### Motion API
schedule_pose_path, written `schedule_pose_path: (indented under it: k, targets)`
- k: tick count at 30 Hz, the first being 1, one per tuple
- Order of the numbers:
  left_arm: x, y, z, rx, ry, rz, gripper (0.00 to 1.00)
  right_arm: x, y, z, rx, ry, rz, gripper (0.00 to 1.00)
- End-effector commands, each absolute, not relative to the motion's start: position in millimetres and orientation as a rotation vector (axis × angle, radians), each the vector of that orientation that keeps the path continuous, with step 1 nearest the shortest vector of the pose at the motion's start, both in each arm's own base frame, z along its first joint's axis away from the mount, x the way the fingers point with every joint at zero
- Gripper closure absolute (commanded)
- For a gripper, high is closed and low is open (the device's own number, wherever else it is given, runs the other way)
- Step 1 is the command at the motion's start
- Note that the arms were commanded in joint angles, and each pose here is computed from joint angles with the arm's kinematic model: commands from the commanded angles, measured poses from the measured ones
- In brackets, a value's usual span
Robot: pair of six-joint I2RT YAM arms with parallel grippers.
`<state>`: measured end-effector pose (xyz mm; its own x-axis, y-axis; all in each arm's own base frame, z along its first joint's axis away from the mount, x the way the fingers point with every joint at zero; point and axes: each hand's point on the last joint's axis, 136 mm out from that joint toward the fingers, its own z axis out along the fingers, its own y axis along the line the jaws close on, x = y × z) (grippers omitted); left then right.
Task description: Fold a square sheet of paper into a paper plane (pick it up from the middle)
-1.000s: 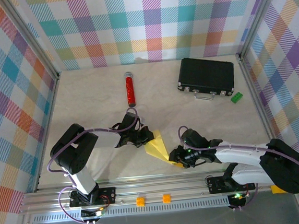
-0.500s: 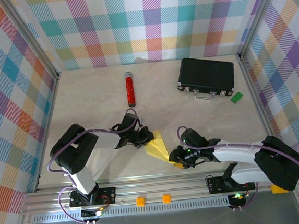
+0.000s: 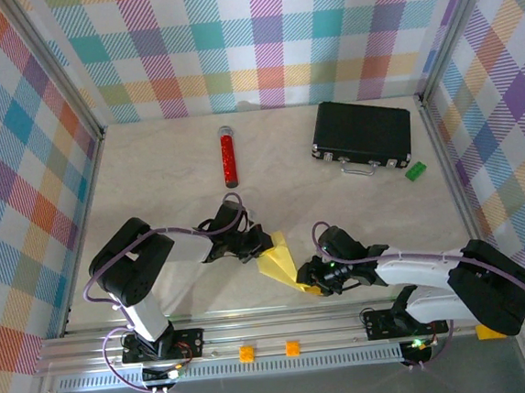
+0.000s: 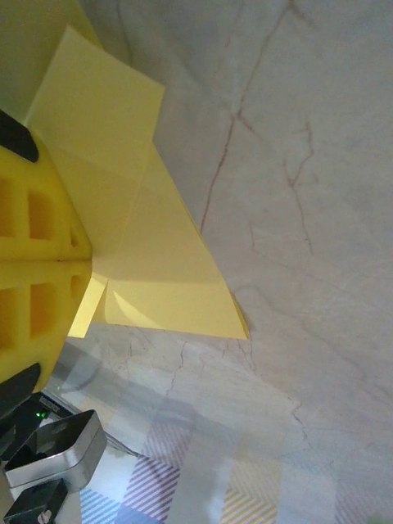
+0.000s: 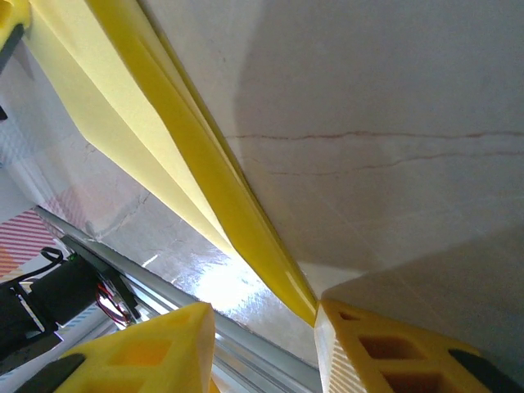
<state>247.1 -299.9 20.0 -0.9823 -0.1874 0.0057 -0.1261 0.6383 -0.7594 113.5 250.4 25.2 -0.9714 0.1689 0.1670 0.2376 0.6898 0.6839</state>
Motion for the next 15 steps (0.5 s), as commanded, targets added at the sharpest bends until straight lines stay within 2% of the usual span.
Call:
schedule_pose_path:
  k: [1, 9, 15]
  targets:
    - [237, -296, 4, -0.328, 2.834, -1.239, 0.98, 116, 258, 31, -0.299, -2.803, -1.242, 0.62]
    - [238, -300, 5, -0.329, 2.829, -1.268, 0.98, 115, 264, 43, -0.221, -2.789, -1.289, 0.63]
    - [240, -297, 4, -0.311, 2.829, -1.23, 0.99, 112, 249, 34, -0.231, -2.855, -1.15, 0.62]
